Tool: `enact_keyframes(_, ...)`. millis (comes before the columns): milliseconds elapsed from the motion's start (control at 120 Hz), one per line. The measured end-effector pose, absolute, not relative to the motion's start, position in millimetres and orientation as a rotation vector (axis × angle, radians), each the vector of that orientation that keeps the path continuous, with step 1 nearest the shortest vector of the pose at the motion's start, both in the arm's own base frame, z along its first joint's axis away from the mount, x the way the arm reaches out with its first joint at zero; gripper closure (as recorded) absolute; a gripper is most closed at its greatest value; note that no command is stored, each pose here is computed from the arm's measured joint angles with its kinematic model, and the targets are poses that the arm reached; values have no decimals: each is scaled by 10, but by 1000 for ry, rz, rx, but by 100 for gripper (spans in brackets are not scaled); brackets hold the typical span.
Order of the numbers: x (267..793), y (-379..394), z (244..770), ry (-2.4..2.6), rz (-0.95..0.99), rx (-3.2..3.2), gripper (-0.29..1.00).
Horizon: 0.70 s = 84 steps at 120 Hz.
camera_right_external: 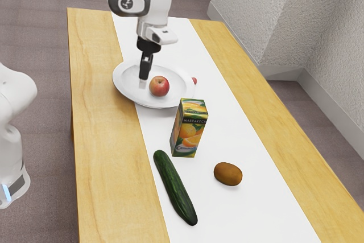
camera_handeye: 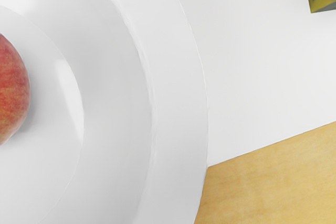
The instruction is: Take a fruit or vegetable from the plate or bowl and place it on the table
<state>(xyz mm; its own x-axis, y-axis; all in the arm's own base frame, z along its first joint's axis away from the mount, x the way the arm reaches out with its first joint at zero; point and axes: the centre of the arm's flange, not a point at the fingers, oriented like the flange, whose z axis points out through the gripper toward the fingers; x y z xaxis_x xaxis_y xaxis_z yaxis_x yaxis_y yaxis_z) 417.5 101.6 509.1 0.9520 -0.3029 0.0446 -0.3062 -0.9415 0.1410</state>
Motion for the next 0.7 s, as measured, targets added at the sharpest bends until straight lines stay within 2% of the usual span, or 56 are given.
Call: enact_keyframes(700,4435,1489,4919,-410,183,2945,2)
